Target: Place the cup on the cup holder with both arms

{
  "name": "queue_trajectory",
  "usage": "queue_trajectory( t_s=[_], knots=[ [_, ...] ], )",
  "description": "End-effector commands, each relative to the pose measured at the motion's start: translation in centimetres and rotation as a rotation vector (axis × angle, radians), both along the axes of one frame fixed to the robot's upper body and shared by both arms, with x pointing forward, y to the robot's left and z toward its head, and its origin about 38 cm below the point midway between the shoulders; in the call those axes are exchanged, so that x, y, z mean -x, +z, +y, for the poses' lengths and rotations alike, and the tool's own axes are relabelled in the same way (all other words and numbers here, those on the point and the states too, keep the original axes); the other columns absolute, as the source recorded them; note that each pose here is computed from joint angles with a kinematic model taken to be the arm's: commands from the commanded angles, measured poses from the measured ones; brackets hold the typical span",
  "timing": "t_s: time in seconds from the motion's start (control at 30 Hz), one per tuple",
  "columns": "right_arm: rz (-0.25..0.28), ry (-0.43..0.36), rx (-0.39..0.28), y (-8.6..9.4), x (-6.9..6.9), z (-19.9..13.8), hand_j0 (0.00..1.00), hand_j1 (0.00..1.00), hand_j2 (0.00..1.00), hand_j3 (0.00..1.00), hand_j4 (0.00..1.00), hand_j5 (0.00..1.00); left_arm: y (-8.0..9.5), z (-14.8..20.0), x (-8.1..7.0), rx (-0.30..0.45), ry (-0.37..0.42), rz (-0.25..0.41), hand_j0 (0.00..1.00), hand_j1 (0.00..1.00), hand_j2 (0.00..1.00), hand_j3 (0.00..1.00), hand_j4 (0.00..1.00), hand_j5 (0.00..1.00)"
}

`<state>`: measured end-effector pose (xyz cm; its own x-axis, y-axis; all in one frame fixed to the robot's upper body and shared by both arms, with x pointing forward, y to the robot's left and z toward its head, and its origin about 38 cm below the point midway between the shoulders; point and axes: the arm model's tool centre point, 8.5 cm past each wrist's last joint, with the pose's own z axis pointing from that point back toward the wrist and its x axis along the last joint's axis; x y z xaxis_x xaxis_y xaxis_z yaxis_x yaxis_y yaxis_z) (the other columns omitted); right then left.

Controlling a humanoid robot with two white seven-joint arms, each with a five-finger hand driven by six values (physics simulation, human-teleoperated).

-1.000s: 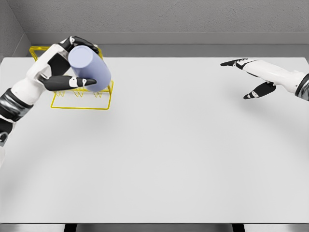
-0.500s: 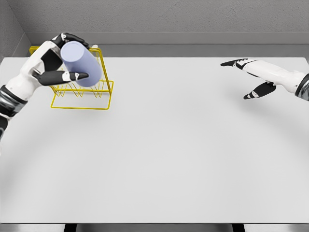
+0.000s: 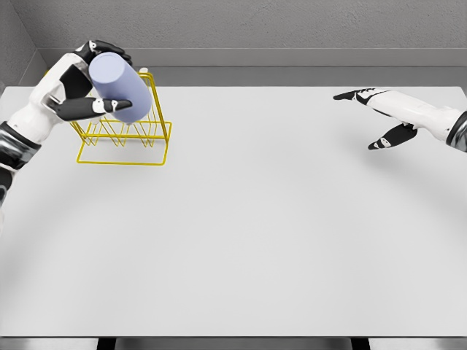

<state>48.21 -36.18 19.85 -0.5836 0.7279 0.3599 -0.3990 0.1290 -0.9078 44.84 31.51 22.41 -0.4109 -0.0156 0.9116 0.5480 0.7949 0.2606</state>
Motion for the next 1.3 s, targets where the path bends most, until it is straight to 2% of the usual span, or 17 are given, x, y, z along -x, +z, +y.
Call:
queue_trajectory(
  t_s=[0.0,0.27,0.53,0.57,0.6,0.63,0.7,1.1,1.13,1.2,1.23,1.27],
  knots=[
    [0.000,-0.004,-0.005,0.1,0.0,-0.1,1.00,1.00,1.00,1.00,1.00,1.00,0.1,0.0,0.0,0.007,-0.001,0.002,0.43,0.43,0.43,0.43,0.43,0.43],
    [-0.006,-0.011,-0.003,0.4,0.0,-0.4,1.00,1.00,1.00,1.00,1.00,1.00,-0.3,1.4,-0.2,-0.001,0.033,0.019,0.43,0.43,0.43,0.43,0.43,0.43],
    [-0.006,-0.011,-0.003,0.4,0.0,-0.4,1.00,1.00,1.00,1.00,1.00,1.00,-1.1,0.8,-0.1,0.002,0.017,0.032,0.44,0.44,0.44,0.44,0.44,0.44],
    [-0.006,-0.011,-0.003,0.4,0.0,-0.4,1.00,1.00,1.00,1.00,1.00,1.00,-1.1,0.8,0.0,0.000,0.016,0.032,0.51,0.51,0.51,0.51,0.51,0.51],
    [-0.006,-0.011,-0.003,0.4,0.0,-0.4,1.00,1.00,1.00,1.00,1.00,1.00,-1.1,0.8,0.0,-0.003,0.017,0.033,0.64,0.64,0.64,0.64,0.64,0.64],
    [-0.006,-0.011,-0.003,0.4,0.0,-0.4,1.00,1.00,1.00,1.00,1.00,1.00,-1.2,0.8,0.0,-0.006,0.018,0.034,0.85,0.85,0.85,0.85,0.85,0.85],
    [-0.006,-0.011,-0.003,0.4,0.0,-0.4,1.00,1.00,1.00,1.00,1.00,1.00,-1.2,0.9,0.0,-0.009,0.019,0.034,1.00,1.00,1.00,1.00,1.00,1.00],
    [-0.006,-0.011,-0.005,0.4,0.0,-0.4,1.00,1.00,1.00,1.00,1.00,1.00,-1.1,0.9,0.2,-0.013,0.007,0.030,1.00,1.00,1.00,1.00,1.00,1.00],
    [-0.006,-0.011,-0.003,0.4,0.0,-0.4,1.00,1.00,1.00,1.00,1.00,1.00,-1.0,0.1,0.9,-0.051,-0.085,0.013,1.00,1.00,1.00,1.00,1.00,1.00],
    [-0.006,-0.011,-0.005,0.4,0.0,-0.4,1.00,1.00,1.00,1.00,1.00,1.00,0.4,0.0,1.4,-0.050,-0.097,-0.079,1.00,1.00,1.00,1.00,1.00,1.00],
    [-0.006,-0.010,-0.006,0.4,0.0,-0.4,1.00,1.00,1.00,1.00,1.00,1.00,0.6,-0.3,1.9,-0.047,-0.108,-0.121,1.00,1.00,1.00,1.00,1.00,1.00],
    [-0.004,-0.008,-0.006,0.2,0.0,-0.3,1.00,1.00,1.00,1.00,1.00,1.00,0.5,-0.5,2.6,-0.047,-0.121,-0.134,1.00,1.00,1.00,1.00,1.00,1.00]
  ],
)
